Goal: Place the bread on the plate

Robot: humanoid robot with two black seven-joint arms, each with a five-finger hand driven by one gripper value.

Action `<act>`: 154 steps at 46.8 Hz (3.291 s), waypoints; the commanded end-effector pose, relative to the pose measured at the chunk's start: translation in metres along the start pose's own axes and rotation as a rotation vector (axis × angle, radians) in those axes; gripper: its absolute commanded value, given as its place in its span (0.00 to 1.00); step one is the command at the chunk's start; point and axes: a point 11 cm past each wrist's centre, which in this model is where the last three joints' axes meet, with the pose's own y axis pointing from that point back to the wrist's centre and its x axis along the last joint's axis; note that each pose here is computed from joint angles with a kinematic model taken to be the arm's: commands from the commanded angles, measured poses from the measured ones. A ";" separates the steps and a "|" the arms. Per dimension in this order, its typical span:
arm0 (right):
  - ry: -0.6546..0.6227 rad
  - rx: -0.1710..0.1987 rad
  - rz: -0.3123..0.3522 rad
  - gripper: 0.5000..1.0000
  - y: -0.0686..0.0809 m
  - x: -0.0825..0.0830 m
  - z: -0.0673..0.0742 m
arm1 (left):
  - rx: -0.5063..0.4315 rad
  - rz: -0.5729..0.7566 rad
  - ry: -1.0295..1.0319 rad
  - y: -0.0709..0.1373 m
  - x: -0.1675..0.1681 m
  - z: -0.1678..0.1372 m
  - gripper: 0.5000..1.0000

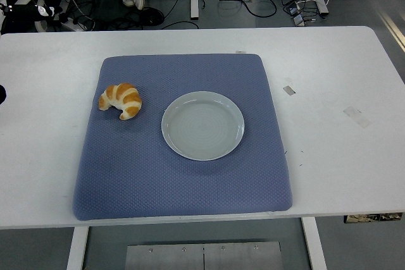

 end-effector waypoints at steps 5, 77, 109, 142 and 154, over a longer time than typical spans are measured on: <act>0.000 0.000 0.000 1.00 0.000 0.000 0.000 | 0.000 -0.003 -0.011 0.001 -0.001 -0.001 0.96; 0.000 0.000 0.000 1.00 0.000 0.000 0.000 | -0.016 0.010 0.016 -0.004 0.005 0.009 0.98; 0.000 0.000 0.000 1.00 0.000 0.000 0.000 | -0.026 -0.007 0.017 -0.004 0.002 0.014 0.98; 0.000 0.000 0.000 1.00 0.000 0.000 0.000 | -0.014 -0.128 -0.166 0.009 -0.021 0.037 0.96; 0.000 0.000 0.000 1.00 0.000 0.000 0.000 | -0.066 -0.209 -0.280 0.023 -0.050 0.055 0.96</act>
